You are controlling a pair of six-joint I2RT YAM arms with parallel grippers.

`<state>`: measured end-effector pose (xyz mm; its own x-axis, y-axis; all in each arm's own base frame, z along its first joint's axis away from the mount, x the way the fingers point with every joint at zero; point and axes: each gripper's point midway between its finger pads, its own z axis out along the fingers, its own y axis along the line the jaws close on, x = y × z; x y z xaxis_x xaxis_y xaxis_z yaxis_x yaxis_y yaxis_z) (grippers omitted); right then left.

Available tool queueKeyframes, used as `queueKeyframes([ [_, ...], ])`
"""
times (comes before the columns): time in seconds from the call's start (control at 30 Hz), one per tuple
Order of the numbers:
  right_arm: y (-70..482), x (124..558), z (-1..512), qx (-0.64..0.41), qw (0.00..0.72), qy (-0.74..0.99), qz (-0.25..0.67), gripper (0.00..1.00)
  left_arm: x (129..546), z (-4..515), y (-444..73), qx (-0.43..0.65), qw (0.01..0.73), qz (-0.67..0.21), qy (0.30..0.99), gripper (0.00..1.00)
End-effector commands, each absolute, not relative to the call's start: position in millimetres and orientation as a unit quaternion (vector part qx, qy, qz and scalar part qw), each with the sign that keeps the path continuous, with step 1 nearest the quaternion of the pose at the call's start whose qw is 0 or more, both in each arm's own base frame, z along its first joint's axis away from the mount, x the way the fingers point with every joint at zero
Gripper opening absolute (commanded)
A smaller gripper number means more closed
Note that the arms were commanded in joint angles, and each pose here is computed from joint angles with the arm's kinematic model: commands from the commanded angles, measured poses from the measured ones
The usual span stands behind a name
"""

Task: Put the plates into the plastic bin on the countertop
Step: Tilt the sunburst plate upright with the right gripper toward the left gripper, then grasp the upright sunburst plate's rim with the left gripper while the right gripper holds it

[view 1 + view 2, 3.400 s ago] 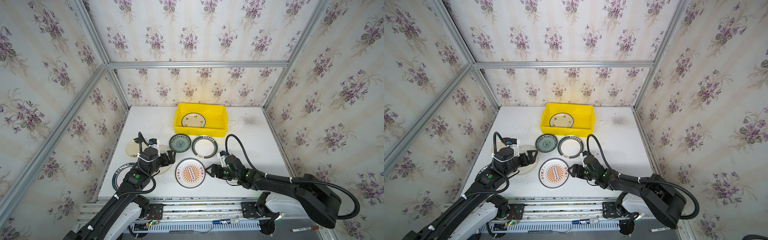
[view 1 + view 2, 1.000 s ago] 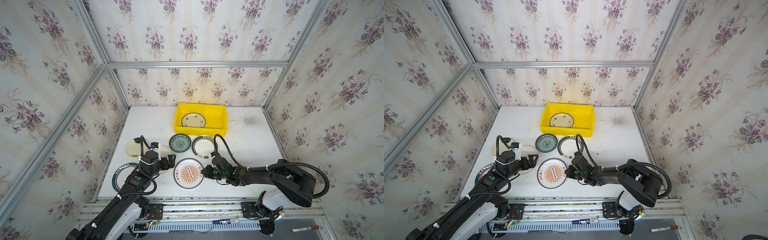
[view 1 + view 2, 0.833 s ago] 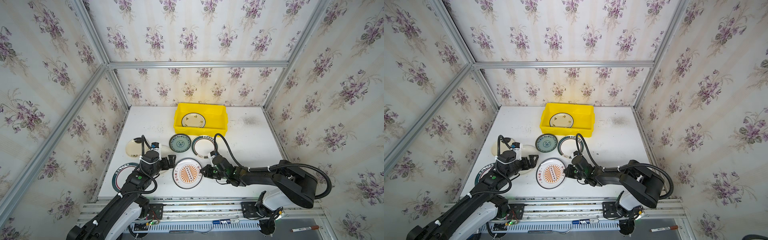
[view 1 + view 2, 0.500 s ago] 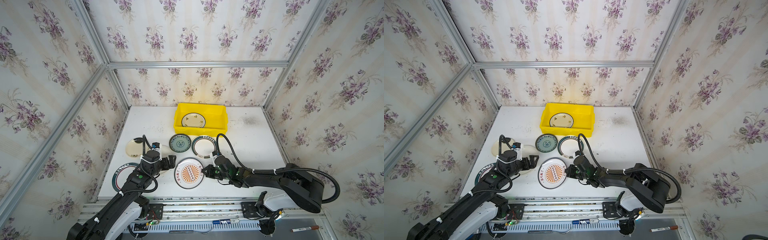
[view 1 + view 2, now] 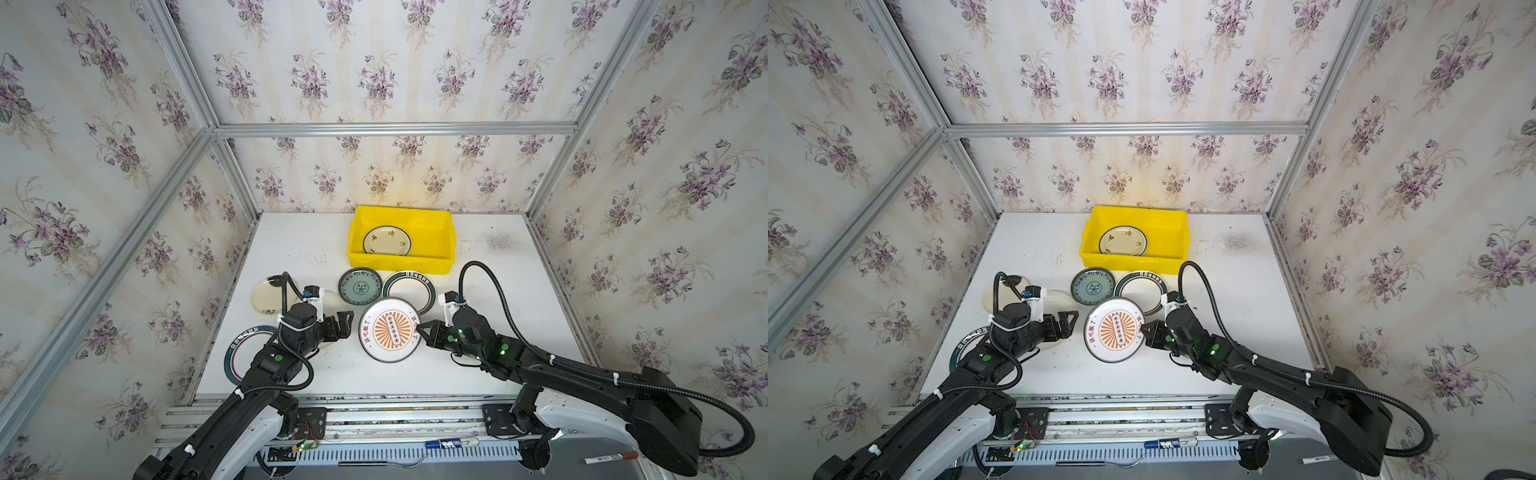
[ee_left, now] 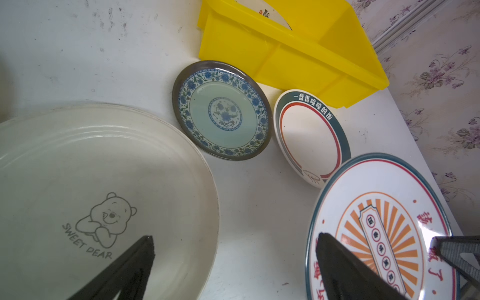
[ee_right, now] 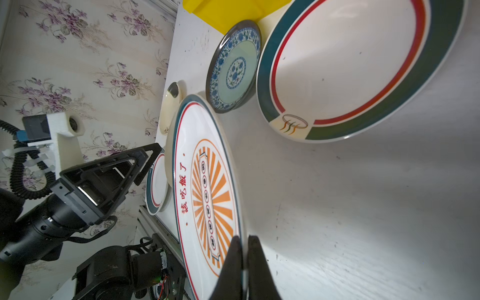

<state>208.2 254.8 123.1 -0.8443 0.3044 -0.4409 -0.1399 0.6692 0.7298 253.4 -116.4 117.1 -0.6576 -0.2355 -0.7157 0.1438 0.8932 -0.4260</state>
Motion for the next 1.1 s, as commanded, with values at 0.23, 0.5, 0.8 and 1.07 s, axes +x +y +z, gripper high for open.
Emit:
queueKeyframes([
  [0.23,248.2,220.3,153.2,0.055,0.297,0.850,0.432,0.00,253.0,147.6,-163.7,-0.024,0.396,-0.391,0.831,0.99],
  [0.5,261.0,224.5,165.6,0.040,0.295,0.831,0.470,0.00,252.4,155.3,-176.5,-0.023,0.391,-0.424,0.816,0.85],
  [0.8,262.3,226.3,172.9,0.036,0.305,0.821,0.481,0.00,254.1,152.6,-188.7,-0.030,0.372,-0.442,0.816,0.59],
  [1.07,259.1,228.0,174.3,0.039,0.310,0.820,0.480,0.00,254.6,154.6,-204.4,-0.023,0.353,-0.462,0.813,0.39],
])
